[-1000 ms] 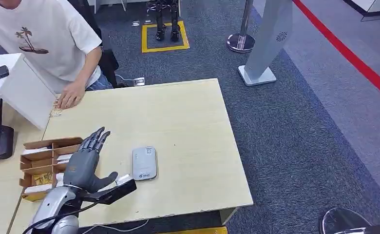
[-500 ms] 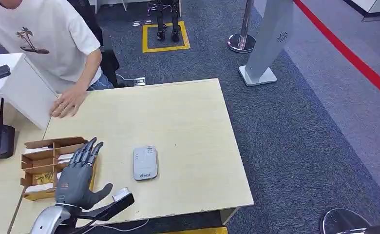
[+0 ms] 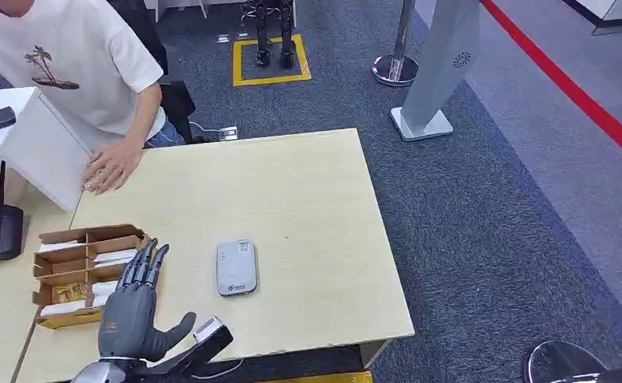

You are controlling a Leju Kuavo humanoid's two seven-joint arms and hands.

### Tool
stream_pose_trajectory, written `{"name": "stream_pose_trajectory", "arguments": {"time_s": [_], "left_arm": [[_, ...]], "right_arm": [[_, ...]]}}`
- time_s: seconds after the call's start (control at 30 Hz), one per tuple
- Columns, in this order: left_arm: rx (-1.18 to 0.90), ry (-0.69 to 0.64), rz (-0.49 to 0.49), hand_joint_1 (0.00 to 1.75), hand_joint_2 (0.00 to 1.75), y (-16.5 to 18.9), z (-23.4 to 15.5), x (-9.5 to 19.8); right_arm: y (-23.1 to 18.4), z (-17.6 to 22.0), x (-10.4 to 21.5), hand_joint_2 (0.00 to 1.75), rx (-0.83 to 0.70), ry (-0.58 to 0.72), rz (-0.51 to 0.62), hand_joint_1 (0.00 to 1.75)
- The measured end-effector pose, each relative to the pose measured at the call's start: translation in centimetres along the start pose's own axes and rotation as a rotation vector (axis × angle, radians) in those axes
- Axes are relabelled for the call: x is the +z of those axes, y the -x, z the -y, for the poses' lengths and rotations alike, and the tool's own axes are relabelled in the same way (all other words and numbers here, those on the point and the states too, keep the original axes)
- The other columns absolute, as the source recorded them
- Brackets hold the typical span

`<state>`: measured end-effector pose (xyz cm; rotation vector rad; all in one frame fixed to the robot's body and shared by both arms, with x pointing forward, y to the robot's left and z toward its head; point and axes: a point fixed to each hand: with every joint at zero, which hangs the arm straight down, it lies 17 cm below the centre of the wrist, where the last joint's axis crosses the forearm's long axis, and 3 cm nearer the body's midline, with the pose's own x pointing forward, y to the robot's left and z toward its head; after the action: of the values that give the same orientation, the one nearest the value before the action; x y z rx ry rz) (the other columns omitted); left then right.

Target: Pass the card to the sensor for recognition and then transmit it.

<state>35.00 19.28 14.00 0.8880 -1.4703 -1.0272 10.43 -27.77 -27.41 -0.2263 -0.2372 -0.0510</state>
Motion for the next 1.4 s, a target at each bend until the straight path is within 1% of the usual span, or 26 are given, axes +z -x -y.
{"name": "stream_pose_trajectory", "arguments": {"time_s": [0.07, 0.13, 0.2, 0.27, 0.37, 0.4, 0.47, 0.57, 0.63, 0.73, 0.87, 1.03, 1.1, 1.17, 1.27, 1.4], "left_arm": [[-0.056, 0.01, -0.033, 0.0, 1.75, 0.8, 0.2, 0.1], [-0.114, 0.052, -0.073, 0.0, 1.75, 1.9, 1.0, 0.5], [-0.129, 0.086, -0.088, 0.0, 1.75, 2.6, 1.8, 1.1], [-0.051, 0.062, -0.058, 0.0, 1.75, 2.0, 1.6, 1.2], [0.167, -0.052, 0.019, 0.0, 1.75, -0.6, -1.0, 0.4], [0.208, -0.081, 0.03, 0.0, 1.75, -1.3, -1.8, 0.1], [0.231, -0.094, 0.022, 0.0, 1.75, -1.6, -2.4, -0.1], [0.13, -0.012, -0.037, 0.0, 1.75, -0.4, -0.5, 0.3], [-0.004, 0.056, -0.101, 0.0, 1.75, 1.7, 1.2, 1.5], [-0.132, 0.102, -0.15, 0.0, 1.75, 4.2, 2.3, 2.6], [-0.246, 0.161, -0.171, 0.0, 1.75, 6.7, 2.9, 3.2], [-0.304, 0.185, -0.169, 0.0, 1.75, 8.0, 2.8, 3.3], [-0.35, 0.245, -0.185, 0.0, 1.75, 9.3, 3.5, 3.8], [-0.384, 0.297, -0.181, 0.0, 1.75, 10.7, 3.9, 4.3], [-0.446, 0.312, -0.159, 0.0, 1.75, 12.5, 3.0, 3.4], [-0.553, 0.311, -0.138, 0.0, 1.75, 15.0, 1.1, 0.1]], "right_arm": [[0.0, 0.0, 0.0, 1.75, -0.004, 0.001, 0.0, 0.0], [-0.1, 0.0, 0.0, 1.75, -0.007, 0.001, 0.002, 0.0], [-0.1, 0.0, 0.0, 1.75, -0.009, 0.001, 0.002, 0.0], [0.1, 0.0, 0.0, 1.75, -0.011, 0.002, -0.004, 0.0], [0.1, 0.2, 0.0, 1.75, -0.021, 0.009, -0.012, 0.0], [0.1, 0.2, 0.0, 1.75, -0.024, 0.012, -0.013, 0.0], [0.1, 0.1, 0.0, 1.75, -0.026, 0.015, -0.013, 0.0], [0.1, 0.1, 0.0, 1.75, -0.023, 0.014, -0.013, 0.0], [0.1, 0.1, 0.0, 1.75, -0.013, 0.01, -0.011, 0.0], [0.1, 0.2, 0.0, 1.75, -0.007, 0.009, -0.01, 0.0], [0.0, 0.2, 0.0, 1.75, 0.001, 0.004, -0.007, 0.0], [0.0, 0.3, -0.1, 1.75, 0.005, 0.005, -0.006, 0.0], [0.0, 0.3, -0.1, 1.75, 0.011, 0.002, -0.002, 0.0], [-0.1, 0.4, -0.1, 1.75, 0.021, 0.0, 0.005, 0.0], [-0.2, 0.7, -0.2, 1.75, 0.038, 0.003, 0.011, 0.0], [-0.6, 0.7, -0.2, 1.75, 0.063, -0.007, 0.027, 0.0]]}}
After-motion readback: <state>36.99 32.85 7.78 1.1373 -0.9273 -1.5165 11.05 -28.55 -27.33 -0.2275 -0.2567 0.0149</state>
